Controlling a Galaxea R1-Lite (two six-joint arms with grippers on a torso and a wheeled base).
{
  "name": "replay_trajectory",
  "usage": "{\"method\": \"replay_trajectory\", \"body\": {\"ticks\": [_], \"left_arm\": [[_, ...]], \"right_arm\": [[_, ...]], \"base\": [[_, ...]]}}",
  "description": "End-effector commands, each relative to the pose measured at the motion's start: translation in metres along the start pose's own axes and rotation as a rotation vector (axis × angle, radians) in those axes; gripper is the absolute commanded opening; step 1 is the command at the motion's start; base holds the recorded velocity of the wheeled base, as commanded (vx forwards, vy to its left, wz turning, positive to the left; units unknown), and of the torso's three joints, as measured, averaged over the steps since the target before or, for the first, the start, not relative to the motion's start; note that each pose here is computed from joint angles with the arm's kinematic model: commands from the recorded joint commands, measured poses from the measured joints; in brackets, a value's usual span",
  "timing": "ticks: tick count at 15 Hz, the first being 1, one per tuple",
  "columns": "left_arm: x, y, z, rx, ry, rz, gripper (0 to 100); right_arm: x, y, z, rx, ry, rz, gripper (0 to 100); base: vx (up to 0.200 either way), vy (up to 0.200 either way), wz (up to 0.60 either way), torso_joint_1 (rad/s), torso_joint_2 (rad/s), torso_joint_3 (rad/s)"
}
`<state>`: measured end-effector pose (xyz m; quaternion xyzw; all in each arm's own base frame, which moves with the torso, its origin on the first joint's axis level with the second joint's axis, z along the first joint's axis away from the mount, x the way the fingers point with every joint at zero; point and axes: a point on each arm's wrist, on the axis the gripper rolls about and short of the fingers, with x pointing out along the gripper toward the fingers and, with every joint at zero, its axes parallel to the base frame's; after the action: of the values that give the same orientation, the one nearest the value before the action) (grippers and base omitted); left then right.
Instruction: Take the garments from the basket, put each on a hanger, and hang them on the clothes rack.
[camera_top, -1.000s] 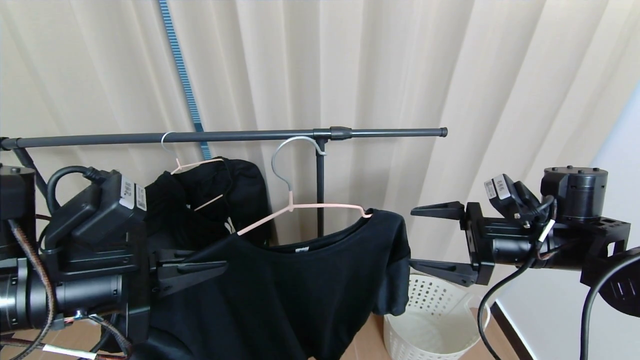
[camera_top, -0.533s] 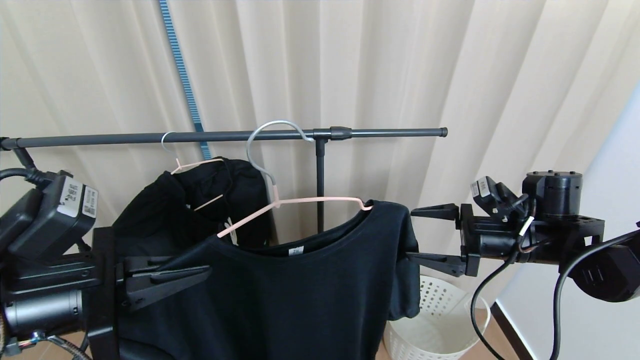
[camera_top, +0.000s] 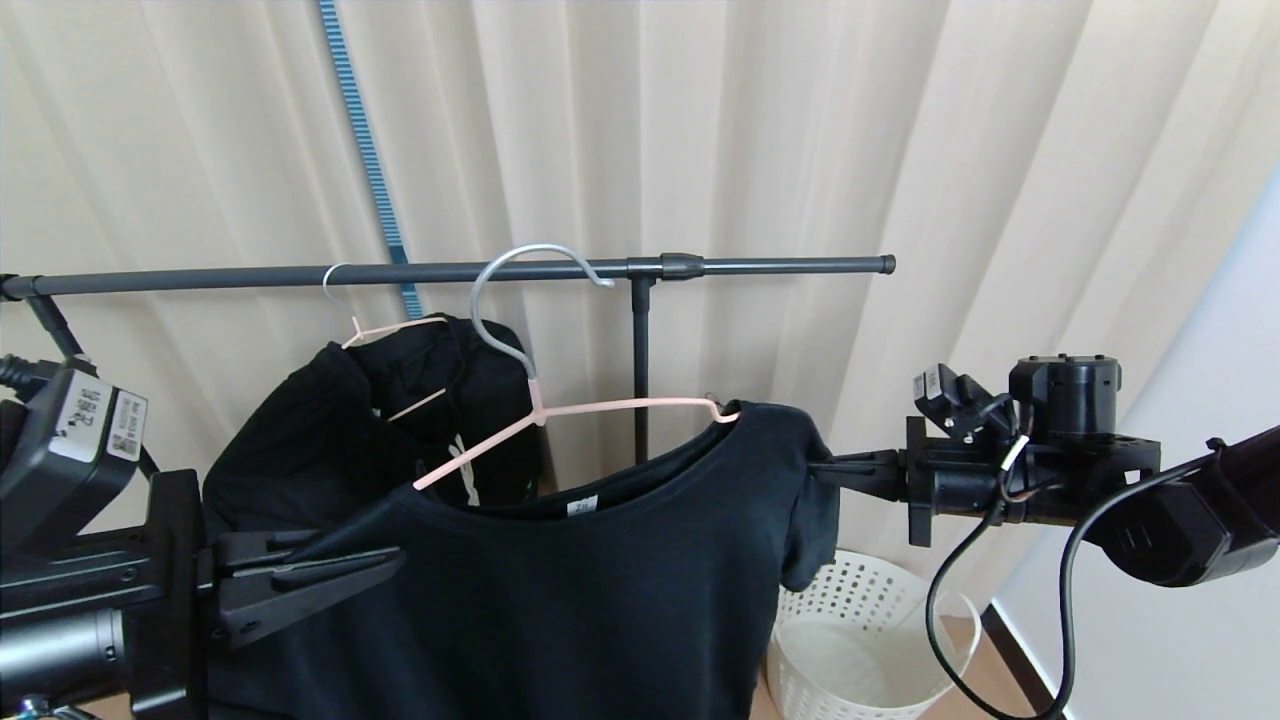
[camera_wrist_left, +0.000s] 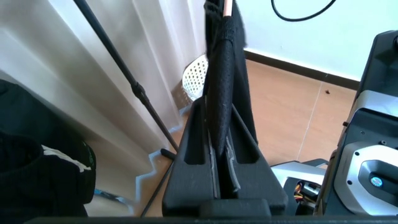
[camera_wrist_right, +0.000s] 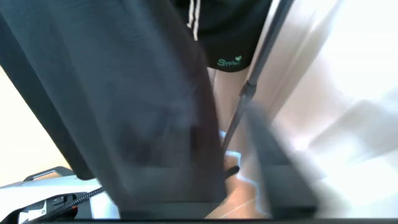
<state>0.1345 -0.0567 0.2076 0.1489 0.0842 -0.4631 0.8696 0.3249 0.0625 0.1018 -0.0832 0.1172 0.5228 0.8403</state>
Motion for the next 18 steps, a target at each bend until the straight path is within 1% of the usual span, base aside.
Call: {"method": "replay_trajectory", "body": {"ticks": [1,4,6,9,11,12,14,17,18], "left_arm": [[-0.002,0.001,-0.001,-0.003,0.001,0.012,0],[-0.003,0.000,-0.006,-0.014,0.013,0.023,0],[-0.006,0.001,-0.007,-0.018,0.014,0.038,0],[-0.006,0.002,-0.008,-0.023,0.018,0.047,0],[-0.006,0.002,-0.009,-0.026,0.022,0.045,0],[-0.006,0.002,-0.009,-0.026,0.022,0.045,0],[-0.006,0.002,-0.009,-0.026,0.022,0.047,0],[-0.006,0.002,-0.009,-0.035,0.023,0.046,0],[-0.006,0.002,-0.009,-0.035,0.023,0.046,0]], "right_arm": [[-0.005,-0.006,0.000,0.000,-0.005,-0.023,0],[-0.016,-0.018,0.002,-0.003,-0.016,-0.071,0],[-0.018,-0.022,0.003,-0.004,-0.019,-0.083,0],[-0.019,-0.019,0.003,0.004,-0.015,-0.081,0],[-0.019,-0.014,0.003,0.007,-0.012,-0.073,0],[-0.021,-0.011,0.003,0.001,-0.014,-0.073,100],[-0.024,-0.008,0.008,-0.008,-0.020,-0.073,100],[-0.026,-0.003,0.008,-0.030,-0.022,-0.066,100],[-0.025,0.003,0.015,-0.048,-0.033,-0.052,100]], "base": [[0.000,0.000,0.00,0.000,0.00,0.000],[0.000,0.000,0.00,0.000,0.00,0.000],[0.000,0.000,0.00,0.000,0.00,0.000],[0.000,0.000,0.00,0.000,0.00,0.000],[0.000,0.000,0.00,0.000,0.00,0.000],[0.000,0.000,0.00,0.000,0.00,0.000],[0.000,0.000,0.00,0.000,0.00,0.000],[0.000,0.000,0.00,0.000,0.00,0.000],[0.000,0.000,0.00,0.000,0.00,0.000]]}}
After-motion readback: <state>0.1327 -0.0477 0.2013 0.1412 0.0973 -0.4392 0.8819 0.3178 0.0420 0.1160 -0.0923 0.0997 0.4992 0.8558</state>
